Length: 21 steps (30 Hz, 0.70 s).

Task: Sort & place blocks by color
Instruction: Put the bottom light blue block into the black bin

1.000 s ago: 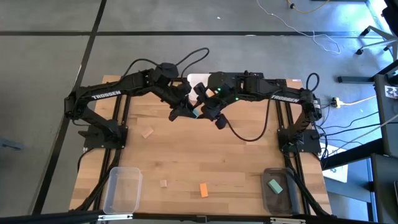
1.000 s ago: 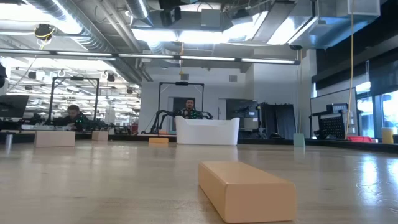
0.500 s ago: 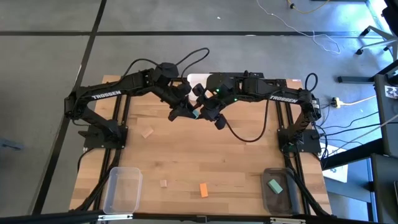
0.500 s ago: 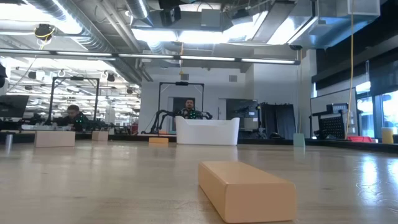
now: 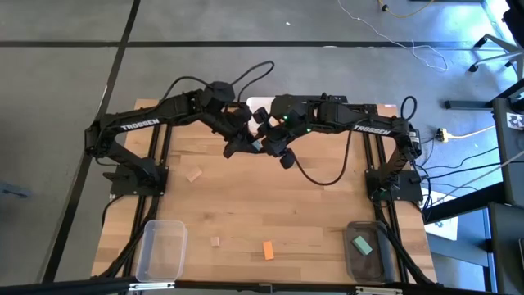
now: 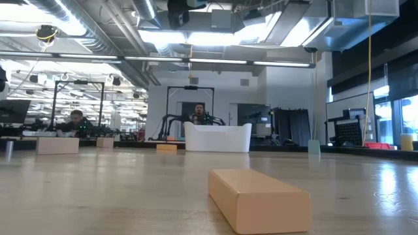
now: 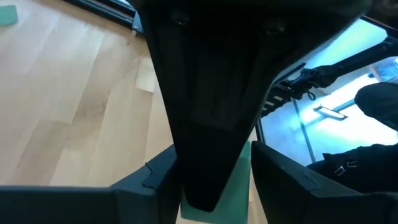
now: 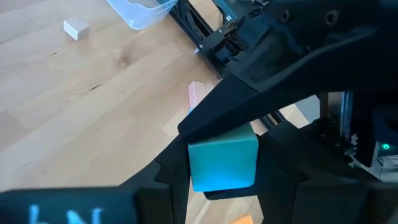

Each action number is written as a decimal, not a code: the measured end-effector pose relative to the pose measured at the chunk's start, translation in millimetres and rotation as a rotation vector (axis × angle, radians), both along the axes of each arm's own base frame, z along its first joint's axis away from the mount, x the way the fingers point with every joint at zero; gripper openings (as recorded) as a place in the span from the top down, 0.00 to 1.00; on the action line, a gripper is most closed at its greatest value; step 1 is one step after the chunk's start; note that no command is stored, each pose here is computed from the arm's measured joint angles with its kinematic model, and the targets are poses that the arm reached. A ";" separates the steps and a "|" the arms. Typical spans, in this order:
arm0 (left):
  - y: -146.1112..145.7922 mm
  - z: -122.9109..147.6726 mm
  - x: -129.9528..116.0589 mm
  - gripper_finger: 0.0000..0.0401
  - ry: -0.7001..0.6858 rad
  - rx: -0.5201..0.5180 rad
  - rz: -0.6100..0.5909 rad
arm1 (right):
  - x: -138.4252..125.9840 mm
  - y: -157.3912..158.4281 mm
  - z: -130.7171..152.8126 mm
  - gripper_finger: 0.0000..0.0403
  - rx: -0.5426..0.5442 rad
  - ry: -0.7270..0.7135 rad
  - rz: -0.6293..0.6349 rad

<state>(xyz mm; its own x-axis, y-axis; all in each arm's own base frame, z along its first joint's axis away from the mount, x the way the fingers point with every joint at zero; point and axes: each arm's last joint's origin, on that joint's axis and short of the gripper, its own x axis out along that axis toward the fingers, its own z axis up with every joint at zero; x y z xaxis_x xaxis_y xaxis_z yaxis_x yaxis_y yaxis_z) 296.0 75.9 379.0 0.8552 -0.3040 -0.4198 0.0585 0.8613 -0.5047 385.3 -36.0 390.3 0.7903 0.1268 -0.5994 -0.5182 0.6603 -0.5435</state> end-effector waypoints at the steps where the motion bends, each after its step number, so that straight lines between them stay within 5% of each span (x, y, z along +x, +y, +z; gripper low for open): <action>1: 0.0 -0.2 -0.1 0.57 0.001 0.002 0.000 | -0.1 0.1 -0.1 0.67 0.001 0.001 0.001; 14: 10.2 -1.8 -8.9 0.57 0.042 -0.004 0.024 | -11.8 1.5 6.1 0.67 -0.031 0.041 -0.034; 21: 21.9 -2.5 -13.2 0.57 0.019 0.090 0.018 | -29.0 4.1 8.8 0.67 0.067 0.142 -0.116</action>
<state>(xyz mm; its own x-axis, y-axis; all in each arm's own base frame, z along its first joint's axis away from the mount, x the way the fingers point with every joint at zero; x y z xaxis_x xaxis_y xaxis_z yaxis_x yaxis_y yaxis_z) 282.8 97.8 376.5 0.8516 -0.2493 -0.4610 0.0337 0.9039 -0.4265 356.3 -31.9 399.1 0.7098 0.0831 -0.6994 -0.5048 0.7526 -0.4229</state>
